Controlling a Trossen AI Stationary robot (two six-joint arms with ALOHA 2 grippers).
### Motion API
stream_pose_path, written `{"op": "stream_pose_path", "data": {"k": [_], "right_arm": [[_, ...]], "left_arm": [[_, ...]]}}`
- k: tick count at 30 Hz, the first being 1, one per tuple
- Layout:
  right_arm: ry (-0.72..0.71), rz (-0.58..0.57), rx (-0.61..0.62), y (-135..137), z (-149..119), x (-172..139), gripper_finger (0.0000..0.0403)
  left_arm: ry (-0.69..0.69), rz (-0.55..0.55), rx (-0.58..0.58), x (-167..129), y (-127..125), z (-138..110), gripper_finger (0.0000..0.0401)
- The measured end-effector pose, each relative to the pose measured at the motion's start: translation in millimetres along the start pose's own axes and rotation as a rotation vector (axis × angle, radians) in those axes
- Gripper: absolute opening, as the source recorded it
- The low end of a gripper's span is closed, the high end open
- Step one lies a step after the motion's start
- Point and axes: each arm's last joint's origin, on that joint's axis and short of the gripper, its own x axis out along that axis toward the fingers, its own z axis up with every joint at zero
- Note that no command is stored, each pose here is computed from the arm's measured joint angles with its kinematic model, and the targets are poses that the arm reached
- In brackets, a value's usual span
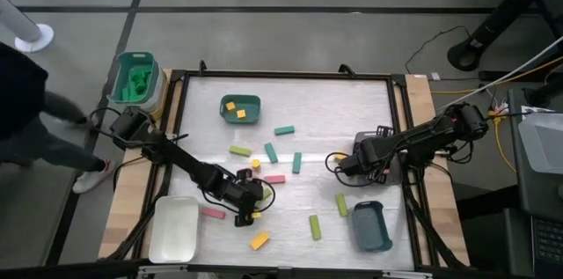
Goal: Sort blocks
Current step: Put the green block into the white bin
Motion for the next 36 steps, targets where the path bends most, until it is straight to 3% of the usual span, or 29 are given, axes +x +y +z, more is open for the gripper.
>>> {"op": "stream_pose_path", "data": {"k": [6, 15, 28, 32, 36], "right_arm": [[-0.011, 0.008, 0.002, 0.8, 1.1, 0.0, 0.0095], [-0.043, 0.030, 0.008, 2.9, 4.2, -0.2, 0.0095], [-0.043, 0.030, 0.008, 3.0, 4.3, -0.3, 0.0095], [-0.043, 0.030, 0.008, 3.0, 4.2, -0.4, 0.0095], [-0.061, 0.039, 0.007, 2.1, 5.1, -7.9, 0.0095]], "left_arm": [[-0.014, 0.084, -0.077, -0.2, 3.9, -1.2, 0.0184], [-0.021, 0.088, -0.147, 5.8, 1.3, -3.3, 0.0184], [0.026, 0.125, -0.145, 25.5, -0.3, -13.5, 0.0184], [0.039, 0.134, -0.131, 25.6, 0.6, -14.8, 0.0161], [0.055, 0.143, -0.121, 25.4, 1.7, -16.2, 0.0111]]}}
